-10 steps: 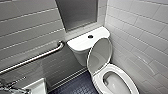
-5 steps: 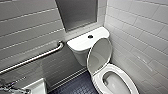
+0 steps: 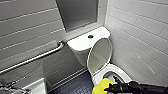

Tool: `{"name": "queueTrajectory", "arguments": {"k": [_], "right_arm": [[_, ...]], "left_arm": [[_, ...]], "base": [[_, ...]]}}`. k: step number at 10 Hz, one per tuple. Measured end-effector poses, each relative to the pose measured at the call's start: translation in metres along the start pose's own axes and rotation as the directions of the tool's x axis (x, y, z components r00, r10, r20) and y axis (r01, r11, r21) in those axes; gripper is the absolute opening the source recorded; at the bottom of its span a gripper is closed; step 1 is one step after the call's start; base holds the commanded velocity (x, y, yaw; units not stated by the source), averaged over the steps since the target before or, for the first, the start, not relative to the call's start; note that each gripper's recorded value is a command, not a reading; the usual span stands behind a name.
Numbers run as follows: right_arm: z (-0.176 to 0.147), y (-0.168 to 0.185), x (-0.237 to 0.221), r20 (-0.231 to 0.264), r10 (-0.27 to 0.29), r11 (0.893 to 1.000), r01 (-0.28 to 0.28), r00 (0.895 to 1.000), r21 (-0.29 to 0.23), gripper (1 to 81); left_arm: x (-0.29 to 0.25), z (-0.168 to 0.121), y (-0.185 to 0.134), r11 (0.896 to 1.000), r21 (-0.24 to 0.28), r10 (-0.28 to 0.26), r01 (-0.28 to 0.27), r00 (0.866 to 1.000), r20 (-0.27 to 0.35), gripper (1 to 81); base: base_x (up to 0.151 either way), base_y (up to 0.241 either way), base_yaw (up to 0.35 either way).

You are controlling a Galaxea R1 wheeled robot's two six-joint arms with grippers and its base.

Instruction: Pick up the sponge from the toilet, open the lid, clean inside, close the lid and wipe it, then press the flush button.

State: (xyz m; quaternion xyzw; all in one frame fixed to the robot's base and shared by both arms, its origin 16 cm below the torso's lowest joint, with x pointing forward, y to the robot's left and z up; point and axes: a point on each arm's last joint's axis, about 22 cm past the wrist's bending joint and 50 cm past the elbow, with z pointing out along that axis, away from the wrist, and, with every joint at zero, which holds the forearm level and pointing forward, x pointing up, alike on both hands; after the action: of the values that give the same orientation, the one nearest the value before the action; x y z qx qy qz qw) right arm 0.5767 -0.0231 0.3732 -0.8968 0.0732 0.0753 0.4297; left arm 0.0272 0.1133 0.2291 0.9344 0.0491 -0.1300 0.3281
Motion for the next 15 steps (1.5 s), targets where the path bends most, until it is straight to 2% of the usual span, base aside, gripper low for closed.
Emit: {"name": "queueTrajectory", "arguments": {"k": [1,2,3,4,6,8,9,10,11,12,13,15], "right_arm": [[0.014,-0.009,0.001,0.019,-0.017,1.000,0.018,1.000,-0.020,1.0],[0.011,-0.001,0.017,0.006,-0.017,0.997,0.017,1.000,-0.074,1.0],[0.001,0.003,0.046,-0.034,-0.009,0.993,0.005,0.999,-0.119,1.0],[-0.005,0.002,0.068,-0.074,0.007,0.991,-0.017,0.997,-0.131,1.0],[-0.003,0.014,0.085,-0.113,0.066,0.986,-0.082,0.991,-0.148,1.0],[-0.008,0.018,0.115,-0.187,0.095,0.989,-0.114,0.978,-0.097,1.0],[-0.012,0.018,0.130,-0.227,0.106,0.991,-0.121,0.968,-0.054,1.0],[-0.014,0.011,0.145,-0.269,0.117,0.993,-0.116,0.956,0.020,1.0],[-0.017,0.009,0.157,-0.305,0.131,0.991,-0.112,0.943,0.078,1.0],[-0.014,0.015,0.161,-0.322,0.144,0.988,-0.119,0.936,0.097,1.0],[-0.001,0.022,0.152,-0.311,0.160,0.986,-0.135,0.937,0.099,1.0],[0.035,0.019,0.129,-0.272,0.177,0.982,-0.152,0.946,0.111,1.0]], "left_arm": [[-0.001,0.000,0.000,1.000,0.000,0.000,0.000,1.000,0.001,81.1],[0.000,0.000,0.000,1.000,0.000,0.000,0.000,1.000,0.001,81.1],[0.000,0.000,0.000,1.000,0.000,0.000,0.000,1.000,0.001,81.1],[-0.001,0.000,0.000,1.000,0.000,0.000,0.000,1.000,0.001,81.1],[-0.001,0.000,0.000,1.000,0.000,0.000,0.000,1.000,0.002,81.1],[-0.001,0.000,0.000,1.000,0.000,0.000,0.000,1.000,0.002,81.1],[-0.001,0.000,0.000,1.000,0.000,0.000,0.000,1.000,0.002,81.1],[-0.001,0.000,0.000,1.000,0.000,-0.001,0.001,1.000,0.003,81.1],[-0.001,0.000,0.000,1.000,0.000,0.000,0.000,1.000,0.004,81.1],[-0.001,0.000,0.000,1.000,0.000,0.000,0.000,1.000,0.004,81.1],[-0.001,0.000,0.000,1.000,0.000,0.001,-0.001,1.000,0.005,81.1],[-0.001,0.000,0.000,1.000,0.000,0.001,-0.001,1.000,0.005,81.1]], "base": [[0.000,0.000,0.000],[0.000,0.000,0.000],[0.000,0.000,0.000],[0.000,0.000,0.000],[0.000,0.000,0.000],[0.000,0.000,0.000],[0.000,0.000,0.000],[0.000,0.000,0.000],[0.000,0.000,0.000],[0.000,0.000,0.000],[0.000,0.000,0.000],[0.000,0.000,0.000]]}}
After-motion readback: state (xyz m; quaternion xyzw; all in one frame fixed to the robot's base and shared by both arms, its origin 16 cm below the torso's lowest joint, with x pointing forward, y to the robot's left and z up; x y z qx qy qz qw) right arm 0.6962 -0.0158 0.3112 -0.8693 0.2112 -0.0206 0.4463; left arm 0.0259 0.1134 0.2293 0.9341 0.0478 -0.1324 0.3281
